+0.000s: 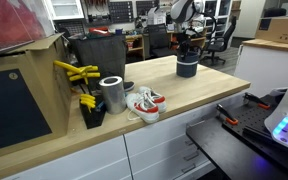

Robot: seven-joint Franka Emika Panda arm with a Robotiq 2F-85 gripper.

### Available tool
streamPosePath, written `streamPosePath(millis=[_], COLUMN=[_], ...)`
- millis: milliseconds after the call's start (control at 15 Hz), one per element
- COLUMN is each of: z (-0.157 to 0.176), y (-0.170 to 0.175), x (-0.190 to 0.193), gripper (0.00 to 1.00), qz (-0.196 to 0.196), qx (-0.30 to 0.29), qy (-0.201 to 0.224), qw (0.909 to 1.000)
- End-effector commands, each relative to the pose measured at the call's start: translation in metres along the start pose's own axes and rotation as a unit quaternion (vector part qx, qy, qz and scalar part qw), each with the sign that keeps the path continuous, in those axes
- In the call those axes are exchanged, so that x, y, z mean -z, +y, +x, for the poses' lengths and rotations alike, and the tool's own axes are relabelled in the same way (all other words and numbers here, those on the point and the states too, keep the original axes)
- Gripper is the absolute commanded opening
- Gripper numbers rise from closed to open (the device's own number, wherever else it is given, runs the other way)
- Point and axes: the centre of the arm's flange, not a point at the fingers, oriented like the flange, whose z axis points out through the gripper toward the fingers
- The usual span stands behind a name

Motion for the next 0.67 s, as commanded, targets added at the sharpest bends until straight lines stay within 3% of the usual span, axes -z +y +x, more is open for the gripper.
streamPosePath(millis=[0, 600], z=[0.005, -0.007], y=[-0.001, -0.009], x=[-0.004, 0.015], gripper=[0.03, 0.03], qz=[0.002, 0.0], qx=[0.015, 0.005], qy=[-0.008, -0.018], qw=[0.9999, 0.9998])
